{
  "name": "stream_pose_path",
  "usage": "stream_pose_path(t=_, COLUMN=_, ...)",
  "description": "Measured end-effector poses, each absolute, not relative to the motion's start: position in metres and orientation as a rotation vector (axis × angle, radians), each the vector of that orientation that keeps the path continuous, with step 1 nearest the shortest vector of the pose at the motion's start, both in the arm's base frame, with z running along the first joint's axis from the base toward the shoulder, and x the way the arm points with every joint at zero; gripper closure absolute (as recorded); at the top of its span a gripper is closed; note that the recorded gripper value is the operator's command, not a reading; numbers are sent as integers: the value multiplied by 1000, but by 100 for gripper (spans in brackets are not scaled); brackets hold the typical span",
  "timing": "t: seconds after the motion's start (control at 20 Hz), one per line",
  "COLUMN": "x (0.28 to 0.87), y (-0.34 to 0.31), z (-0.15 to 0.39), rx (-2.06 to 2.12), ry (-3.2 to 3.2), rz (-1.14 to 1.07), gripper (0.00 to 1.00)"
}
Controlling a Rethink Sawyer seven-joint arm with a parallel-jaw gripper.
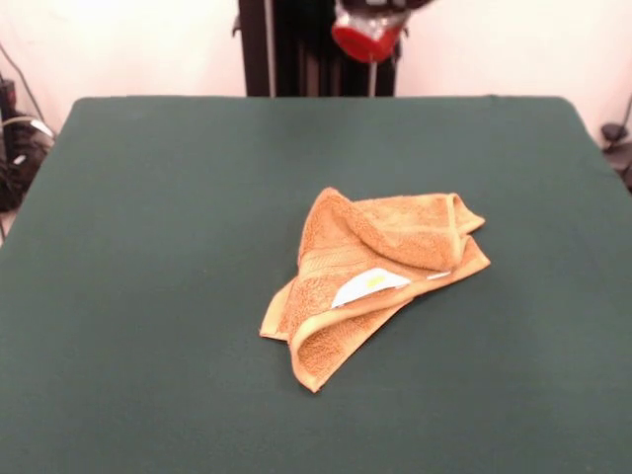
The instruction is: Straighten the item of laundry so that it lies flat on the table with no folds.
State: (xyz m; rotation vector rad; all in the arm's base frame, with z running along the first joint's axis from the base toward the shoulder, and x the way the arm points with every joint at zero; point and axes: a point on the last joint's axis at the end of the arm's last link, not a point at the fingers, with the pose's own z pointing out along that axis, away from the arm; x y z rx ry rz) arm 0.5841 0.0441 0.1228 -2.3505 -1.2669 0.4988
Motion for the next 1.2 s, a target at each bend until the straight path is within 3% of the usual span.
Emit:
stream_pose_path(t=0.45, x=591, y=37, z=141, rx=-2388, ry=-1290, rz=450, gripper=100)
stream_pose_path(t=0.5, x=592, y=35, z=136, rx=-2412, ry=-1302, rz=436, gripper=0)
stream_pose_path(t=1.2, x=596, y=30, z=118, rx=-2504, ry=-1362, rz=375, gripper=0)
